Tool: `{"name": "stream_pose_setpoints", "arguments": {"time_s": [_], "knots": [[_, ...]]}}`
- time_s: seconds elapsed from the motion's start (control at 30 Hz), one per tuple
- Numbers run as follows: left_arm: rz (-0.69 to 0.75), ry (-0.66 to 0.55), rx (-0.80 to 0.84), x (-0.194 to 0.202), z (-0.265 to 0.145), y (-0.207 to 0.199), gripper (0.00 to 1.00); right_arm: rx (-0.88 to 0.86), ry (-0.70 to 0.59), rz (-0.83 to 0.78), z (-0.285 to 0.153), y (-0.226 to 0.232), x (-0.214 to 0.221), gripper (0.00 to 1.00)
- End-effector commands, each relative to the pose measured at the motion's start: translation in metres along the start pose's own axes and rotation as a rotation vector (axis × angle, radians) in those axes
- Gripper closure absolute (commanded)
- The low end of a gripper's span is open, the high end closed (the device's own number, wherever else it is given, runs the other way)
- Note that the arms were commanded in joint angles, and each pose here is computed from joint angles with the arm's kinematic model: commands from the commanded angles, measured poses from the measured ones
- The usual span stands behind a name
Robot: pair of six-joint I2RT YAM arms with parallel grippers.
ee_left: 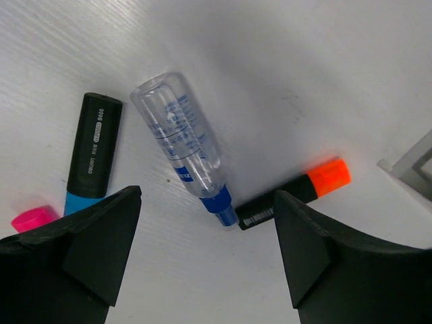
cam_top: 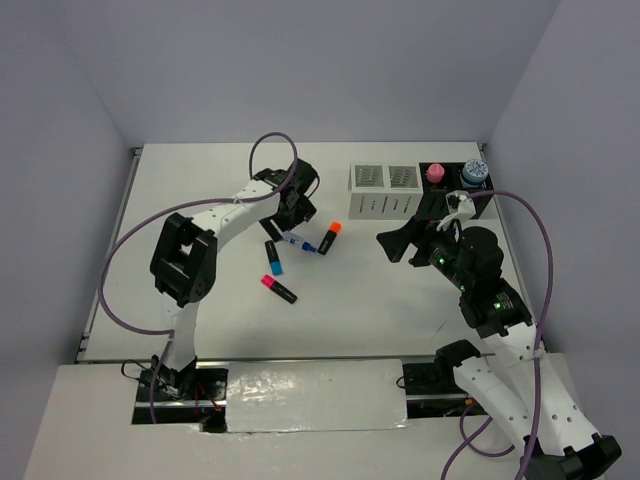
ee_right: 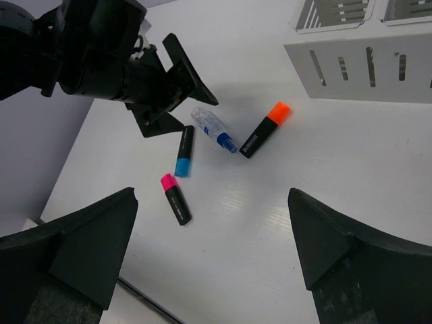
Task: Sort the stationery into containers
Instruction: Pick up the stationery from the center of the board.
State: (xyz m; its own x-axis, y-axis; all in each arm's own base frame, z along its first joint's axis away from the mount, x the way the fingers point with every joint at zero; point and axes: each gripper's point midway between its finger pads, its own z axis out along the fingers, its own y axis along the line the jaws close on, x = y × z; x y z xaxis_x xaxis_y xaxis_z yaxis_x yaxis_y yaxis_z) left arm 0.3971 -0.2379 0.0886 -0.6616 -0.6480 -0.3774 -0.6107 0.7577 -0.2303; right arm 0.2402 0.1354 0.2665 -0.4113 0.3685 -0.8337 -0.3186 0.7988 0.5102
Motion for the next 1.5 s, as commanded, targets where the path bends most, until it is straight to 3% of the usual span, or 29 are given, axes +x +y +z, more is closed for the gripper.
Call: {"name": "stream_pose_setpoints", "arguments": {"time_s": [0.0, 0.27, 0.47, 0.53, 0.57, 0.6, 0.7, 0.93, 1.03, 1.2, 1.47], "knots": [[-0.013, 0.027, -0.062, 0.012, 0.015, 0.014, 0.09, -0.033, 0.005, -0.009, -0.002, 0.006, 0.001, 0.0], [0.002, 0.083, -0.124, 0.029, 0.043, 0.017, 0.2, -0.026, 0.015, -0.02, -0.003, 0.004, 0.005, 0.0], [-0.005, 0.113, -0.132, 0.036, 0.061, 0.022, 0.46, -0.036, 0.006, -0.023, -0.005, 0.007, 0.002, 0.0], [-0.008, 0.117, -0.137, 0.033, 0.066, 0.023, 0.69, -0.036, 0.006, -0.024, -0.005, 0.006, 0.003, 0.0], [-0.012, 0.116, -0.131, 0.032, 0.066, 0.021, 0.69, -0.035, 0.008, -0.024, -0.005, 0.006, 0.004, 0.0], [-0.008, 0.119, -0.126, 0.032, 0.067, 0.021, 0.82, -0.034, 0.01, -0.022, -0.005, 0.005, 0.005, 0.0], [-0.011, 0.117, -0.083, 0.025, 0.063, 0.01, 1.0, -0.048, 0.025, -0.021, -0.001, 0.005, 0.011, 0.0], [0.007, 0.078, 0.14, 0.016, 0.001, -0.023, 1.0, -0.243, 0.082, -0.002, 0.016, 0.024, 0.039, 0.01], [-0.027, 0.065, 0.301, 0.025, -0.055, -0.032, 1.0, -0.385, -0.019, -0.001, 0.018, 0.041, 0.033, 0.01], [-0.126, 0.095, 0.432, 0.051, -0.095, -0.03, 1.0, -0.346, -0.067, 0.014, 0.036, 0.033, 0.043, 0.02], [-0.104, 0.117, 0.579, 0.069, -0.151, -0.056, 1.0, -0.364, -0.032, 0.031, 0.061, 0.051, 0.052, 0.08]]}}
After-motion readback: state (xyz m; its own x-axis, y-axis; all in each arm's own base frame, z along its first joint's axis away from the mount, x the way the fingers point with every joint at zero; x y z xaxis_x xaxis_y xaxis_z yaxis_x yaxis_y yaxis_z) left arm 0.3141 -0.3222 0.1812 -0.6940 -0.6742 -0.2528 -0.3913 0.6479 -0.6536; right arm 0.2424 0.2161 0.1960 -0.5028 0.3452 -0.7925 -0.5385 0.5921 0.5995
